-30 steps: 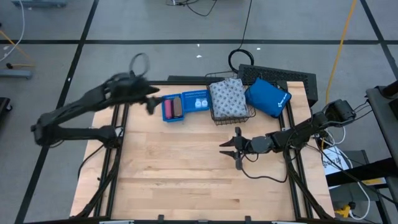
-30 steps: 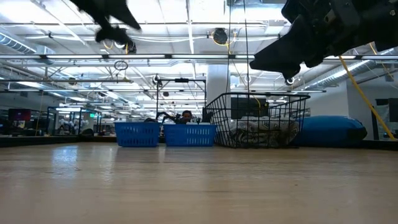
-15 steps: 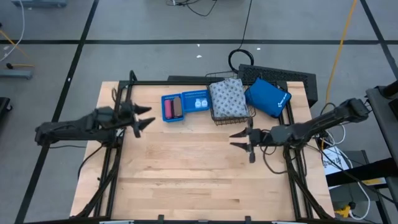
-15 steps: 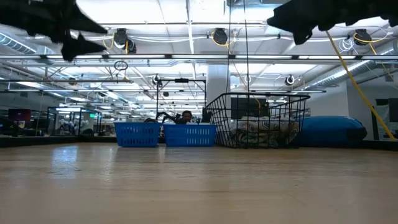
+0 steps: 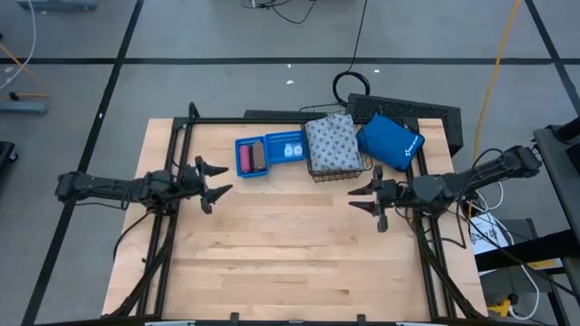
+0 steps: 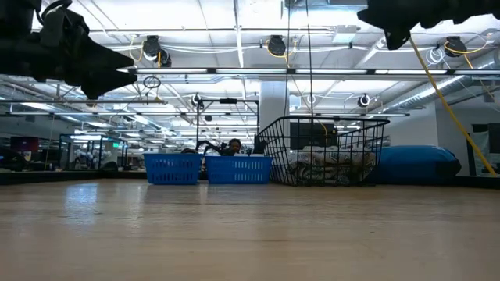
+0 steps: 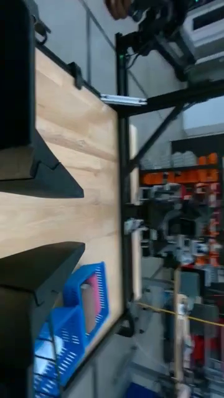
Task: Pick & Place Medicine items
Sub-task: Return to Home Position
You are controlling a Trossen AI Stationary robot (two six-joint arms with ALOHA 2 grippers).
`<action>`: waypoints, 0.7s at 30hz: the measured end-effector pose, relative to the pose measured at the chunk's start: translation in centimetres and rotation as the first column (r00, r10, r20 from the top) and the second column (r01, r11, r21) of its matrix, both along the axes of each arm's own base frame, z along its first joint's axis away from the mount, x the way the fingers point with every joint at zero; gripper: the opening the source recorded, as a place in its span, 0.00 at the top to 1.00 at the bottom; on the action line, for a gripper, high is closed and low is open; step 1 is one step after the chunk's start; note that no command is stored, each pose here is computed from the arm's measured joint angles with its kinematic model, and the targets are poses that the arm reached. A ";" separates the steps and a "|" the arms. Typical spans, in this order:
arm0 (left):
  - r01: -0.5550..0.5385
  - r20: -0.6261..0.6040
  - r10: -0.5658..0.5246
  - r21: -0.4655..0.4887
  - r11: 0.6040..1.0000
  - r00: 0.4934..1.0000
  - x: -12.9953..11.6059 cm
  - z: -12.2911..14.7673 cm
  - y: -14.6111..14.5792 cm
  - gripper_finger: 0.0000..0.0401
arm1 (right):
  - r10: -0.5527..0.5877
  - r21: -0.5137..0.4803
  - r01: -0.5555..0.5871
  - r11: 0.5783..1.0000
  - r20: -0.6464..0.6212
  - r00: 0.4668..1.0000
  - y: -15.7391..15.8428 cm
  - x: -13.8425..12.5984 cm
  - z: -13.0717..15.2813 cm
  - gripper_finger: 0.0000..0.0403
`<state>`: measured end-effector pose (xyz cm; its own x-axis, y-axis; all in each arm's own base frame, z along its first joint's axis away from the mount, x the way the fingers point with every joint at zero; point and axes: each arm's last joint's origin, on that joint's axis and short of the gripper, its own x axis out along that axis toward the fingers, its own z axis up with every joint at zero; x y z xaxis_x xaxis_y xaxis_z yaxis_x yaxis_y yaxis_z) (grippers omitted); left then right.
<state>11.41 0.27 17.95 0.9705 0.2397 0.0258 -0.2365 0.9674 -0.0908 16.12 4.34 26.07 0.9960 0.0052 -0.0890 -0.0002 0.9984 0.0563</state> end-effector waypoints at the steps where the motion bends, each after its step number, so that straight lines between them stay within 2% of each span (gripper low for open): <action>1: -0.012 -0.005 0.012 0.012 1.000 1.000 -0.1 0.0 0.0 0.27 | 0.002 -0.009 -0.001 1.000 0.015 1.000 -0.1 -0.3 0.0 0.71; 5: -0.048 -0.021 0.048 0.022 0.999 0.999 -0.4 -0.2 0.1 0.27 | 0.065 -0.052 -0.062 0.997 0.056 0.996 -0.5 -1.9 -1.4 0.71; 9: -0.049 -0.043 0.050 0.020 0.999 0.998 -0.5 -0.4 0.2 0.27 | 0.130 -0.012 -0.130 0.991 0.152 0.980 -1.0 -3.4 -3.4 0.71; 15: -0.035 -0.068 0.035 0.000 0.999 0.997 -0.5 -0.7 0.1 0.27 | 0.107 0.007 -0.113 0.994 0.261 0.959 -1.9 -5.0 -5.6 0.71; 21: 0.033 -0.077 -0.033 -0.005 0.999 0.996 -0.4 -0.8 -0.1 0.27 | 0.109 0.012 -0.118 0.993 0.302 0.947 -2.5 -5.7 -6.8 0.71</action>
<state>10.98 0.19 17.17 0.9770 0.2073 -0.0506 -0.2107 0.9745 -0.0766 10.43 1.80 19.31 0.9694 0.1177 0.2156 -0.1347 0.9887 0.0658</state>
